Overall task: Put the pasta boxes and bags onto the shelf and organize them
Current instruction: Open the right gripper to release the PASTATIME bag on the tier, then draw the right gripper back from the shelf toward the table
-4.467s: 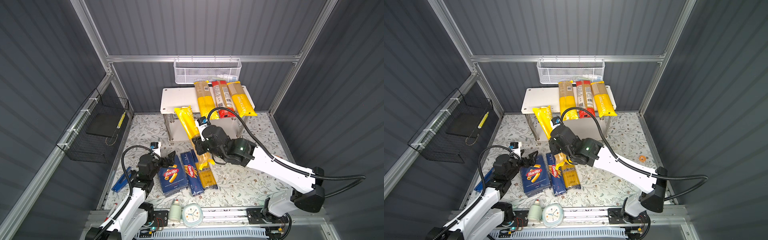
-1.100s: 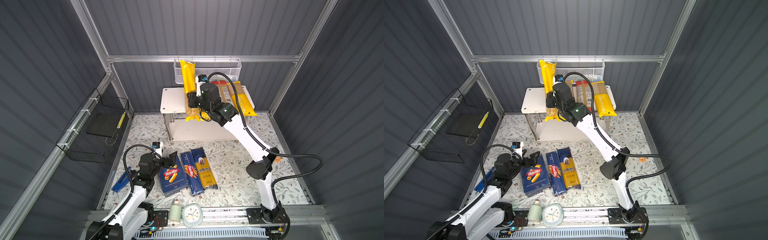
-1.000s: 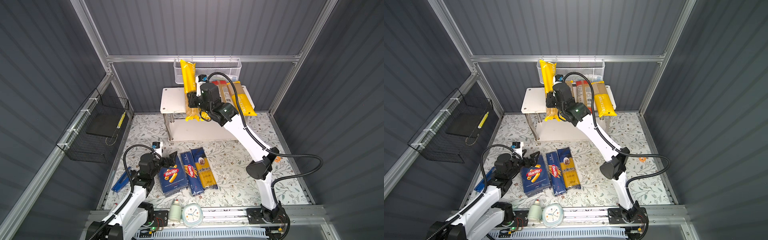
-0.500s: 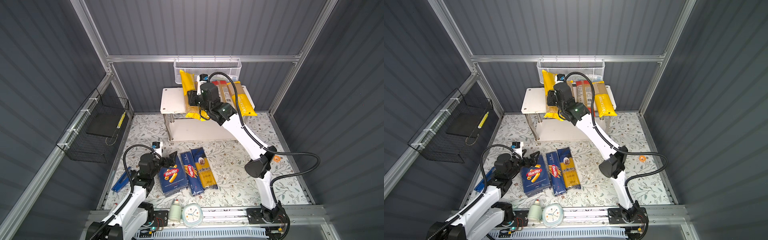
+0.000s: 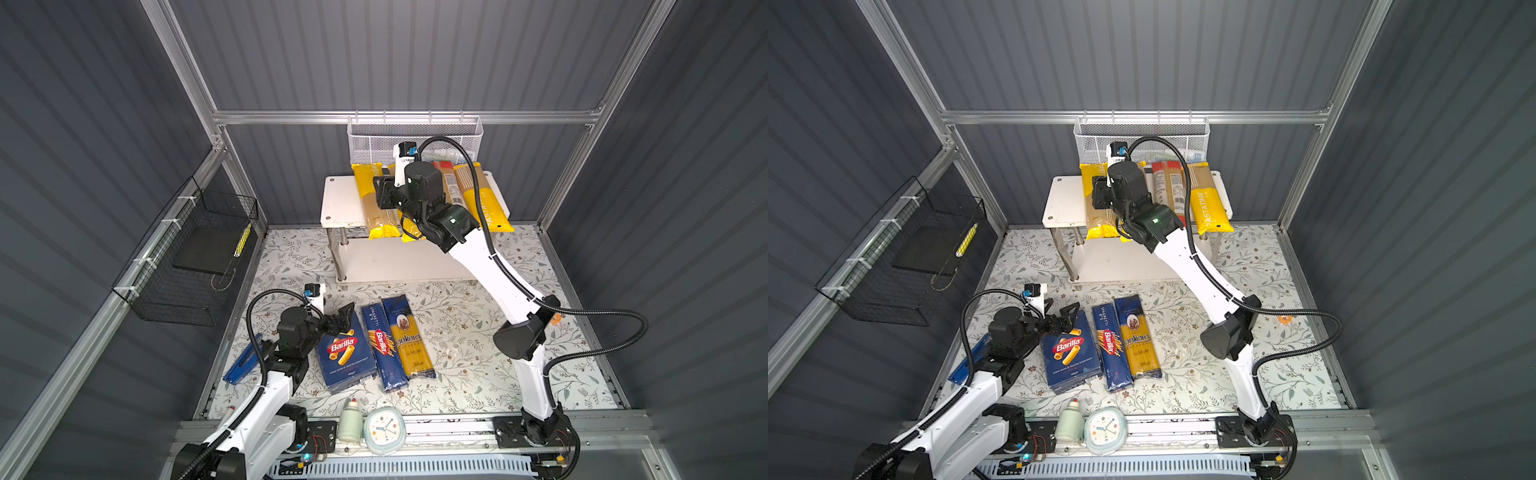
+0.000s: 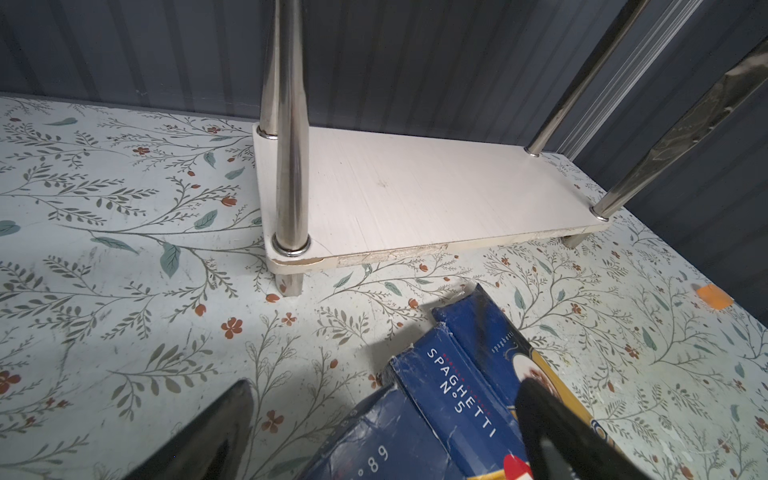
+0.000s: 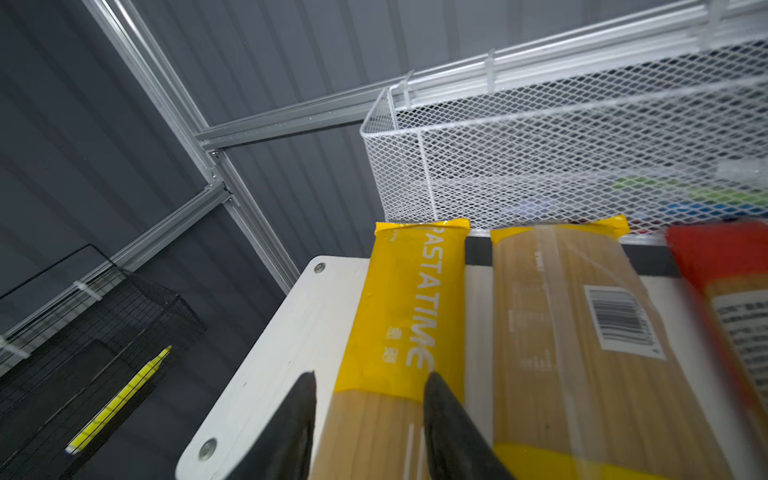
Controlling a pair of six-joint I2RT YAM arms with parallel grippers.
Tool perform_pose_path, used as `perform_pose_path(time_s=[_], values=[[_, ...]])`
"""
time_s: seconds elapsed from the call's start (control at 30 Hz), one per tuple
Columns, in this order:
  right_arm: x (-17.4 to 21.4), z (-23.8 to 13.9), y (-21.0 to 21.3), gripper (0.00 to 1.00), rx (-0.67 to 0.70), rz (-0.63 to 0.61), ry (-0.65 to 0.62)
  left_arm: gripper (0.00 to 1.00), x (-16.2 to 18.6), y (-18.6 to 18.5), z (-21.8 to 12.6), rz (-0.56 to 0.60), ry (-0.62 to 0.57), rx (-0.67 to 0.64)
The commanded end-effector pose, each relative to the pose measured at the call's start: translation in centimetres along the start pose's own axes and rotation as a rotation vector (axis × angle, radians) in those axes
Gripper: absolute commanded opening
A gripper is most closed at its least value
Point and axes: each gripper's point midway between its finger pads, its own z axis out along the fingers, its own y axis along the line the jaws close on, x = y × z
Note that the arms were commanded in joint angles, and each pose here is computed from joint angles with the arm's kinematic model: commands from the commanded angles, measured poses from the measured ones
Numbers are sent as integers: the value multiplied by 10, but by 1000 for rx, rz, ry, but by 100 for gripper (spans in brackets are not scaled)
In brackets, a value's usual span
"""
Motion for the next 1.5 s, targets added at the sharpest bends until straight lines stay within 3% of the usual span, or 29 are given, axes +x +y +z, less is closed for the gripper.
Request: perform_pose_path(time_s=[0.0, 0.23, 0.47, 0.7, 1.47], values=[[-30, -48, 23, 45, -49, -92, -34, 99, -4, -6, -1, 25, -20, 23], [5, -104, 34, 42, -65, -221, 55, 99, -5, -5, -1, 25, -21, 21], [60, -139, 26, 31, -99, -228, 148, 99, -6, -6, -2, 24, -22, 22], [80, -123, 31, 25, -118, -217, 172, 99, -4, -4, -1, 27, -14, 13], [94, -65, 36, 22, -96, -238, 206, 99, -6, -3, -3, 31, -21, 5]])
